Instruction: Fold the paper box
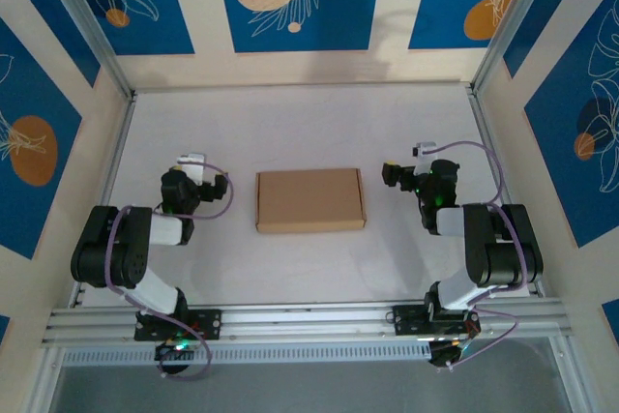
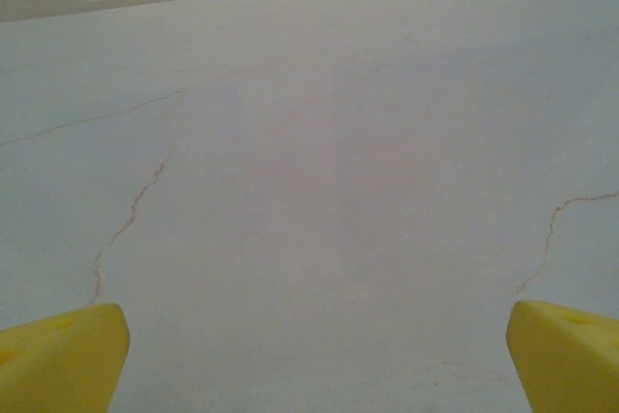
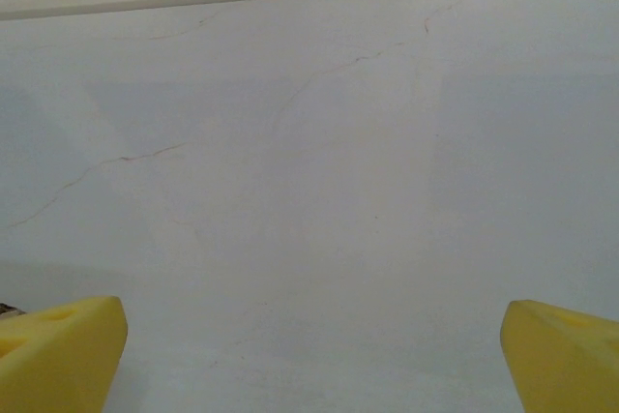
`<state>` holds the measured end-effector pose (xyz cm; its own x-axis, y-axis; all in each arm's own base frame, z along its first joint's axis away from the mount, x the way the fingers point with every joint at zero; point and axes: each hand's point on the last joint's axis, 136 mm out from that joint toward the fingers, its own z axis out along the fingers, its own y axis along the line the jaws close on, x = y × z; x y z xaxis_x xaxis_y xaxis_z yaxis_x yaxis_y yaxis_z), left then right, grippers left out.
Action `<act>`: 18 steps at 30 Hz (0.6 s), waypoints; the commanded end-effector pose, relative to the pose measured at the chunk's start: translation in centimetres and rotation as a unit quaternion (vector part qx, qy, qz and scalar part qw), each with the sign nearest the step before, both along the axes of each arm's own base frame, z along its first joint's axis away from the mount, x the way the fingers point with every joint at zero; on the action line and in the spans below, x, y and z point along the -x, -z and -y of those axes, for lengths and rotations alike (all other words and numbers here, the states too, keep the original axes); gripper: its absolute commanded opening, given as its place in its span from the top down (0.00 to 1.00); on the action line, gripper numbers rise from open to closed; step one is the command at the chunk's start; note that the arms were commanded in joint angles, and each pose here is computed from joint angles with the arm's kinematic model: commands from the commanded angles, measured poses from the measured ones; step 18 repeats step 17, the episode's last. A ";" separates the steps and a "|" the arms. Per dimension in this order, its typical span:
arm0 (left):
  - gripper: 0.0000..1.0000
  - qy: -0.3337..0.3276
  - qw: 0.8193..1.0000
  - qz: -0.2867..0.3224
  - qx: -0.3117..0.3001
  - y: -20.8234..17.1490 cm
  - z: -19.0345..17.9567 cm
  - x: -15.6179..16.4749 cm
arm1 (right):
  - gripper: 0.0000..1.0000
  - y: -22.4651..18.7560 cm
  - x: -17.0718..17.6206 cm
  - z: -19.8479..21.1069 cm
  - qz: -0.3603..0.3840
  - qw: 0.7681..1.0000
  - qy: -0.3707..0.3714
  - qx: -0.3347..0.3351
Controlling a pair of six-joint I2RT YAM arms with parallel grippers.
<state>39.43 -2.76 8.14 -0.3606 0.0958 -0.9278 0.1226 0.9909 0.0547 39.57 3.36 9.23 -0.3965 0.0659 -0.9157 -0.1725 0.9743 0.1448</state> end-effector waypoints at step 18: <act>0.00 -0.005 1.000 0.015 -0.001 -0.9 0.0 -0.2 | 0.01 -0.2 0.1 -0.1 0.002 1.000 -0.002 -0.005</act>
